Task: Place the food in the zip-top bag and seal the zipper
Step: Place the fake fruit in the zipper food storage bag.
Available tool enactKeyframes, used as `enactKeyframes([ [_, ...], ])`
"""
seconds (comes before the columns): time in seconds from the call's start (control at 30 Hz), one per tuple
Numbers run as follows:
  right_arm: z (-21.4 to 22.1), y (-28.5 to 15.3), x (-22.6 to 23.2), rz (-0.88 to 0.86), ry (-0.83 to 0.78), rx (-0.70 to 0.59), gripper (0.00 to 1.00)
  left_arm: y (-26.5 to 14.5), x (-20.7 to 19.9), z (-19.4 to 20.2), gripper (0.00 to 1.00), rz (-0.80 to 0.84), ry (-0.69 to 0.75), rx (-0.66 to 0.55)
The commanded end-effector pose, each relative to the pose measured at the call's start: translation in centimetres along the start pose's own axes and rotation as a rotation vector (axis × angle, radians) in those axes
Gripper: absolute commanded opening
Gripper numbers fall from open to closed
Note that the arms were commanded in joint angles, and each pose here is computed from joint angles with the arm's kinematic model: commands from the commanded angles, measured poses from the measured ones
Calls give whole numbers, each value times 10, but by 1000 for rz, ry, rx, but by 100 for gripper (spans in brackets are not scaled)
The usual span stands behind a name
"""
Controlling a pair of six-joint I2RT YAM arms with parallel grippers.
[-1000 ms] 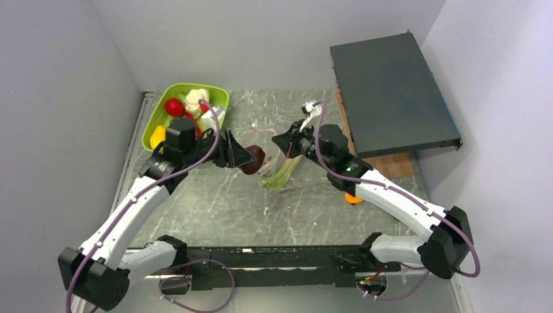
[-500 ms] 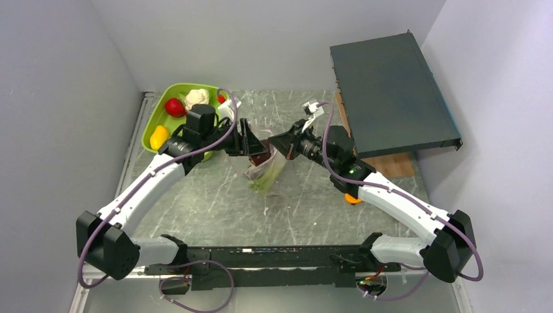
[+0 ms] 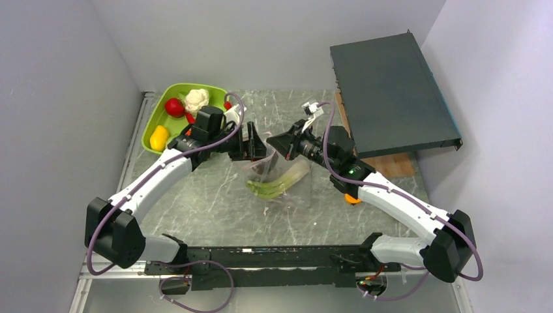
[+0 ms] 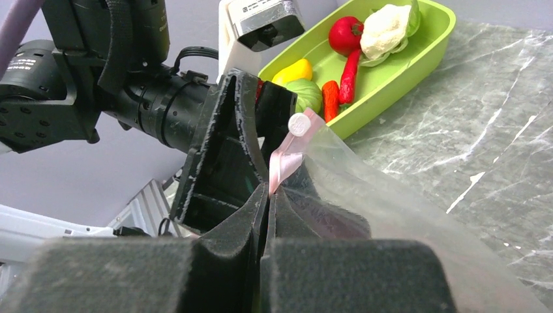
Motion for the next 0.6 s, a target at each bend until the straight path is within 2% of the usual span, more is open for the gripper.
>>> enactKeyframes([
  [0.0, -21, -4, 14, -61, -31, -111, 0, -15, -15, -6, 94, 1, 79, -43],
  [0.13, -21, -3, 13, -56, -38, -110, 0, -25, -19, -8, 95, -38, 126, -29],
  [0.2, -20, -3, 12, -52, -40, -106, 0, -30, -20, -8, 90, -67, 146, -30],
  [0.27, -20, -2, 11, -51, -39, -104, 0, -38, -20, -8, 77, -122, 159, -47],
  [0.33, -19, -2, 11, -49, -38, -103, 0, -47, -18, -7, 58, -204, 170, -86],
  [0.4, -18, -3, 11, -46, -37, -102, 0, -57, -17, -3, 47, -264, 192, -137],
  [0.5, -17, -3, 9, -39, -40, -100, 0, -72, -15, 3, 48, -328, 220, -222],
  [0.57, -17, -3, 9, -35, -42, -99, 0, -83, -15, 7, 62, -365, 233, -276],
])
Point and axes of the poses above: each gripper's point midway between its finger pads, its own y axis out along the fingers, its own x axis along the line the jaws close on, z = x × y, the point moved 10 cm from there along -y, back along the fingers, and after that the axes turned 2 degrees about y, right-handed, at the moved point
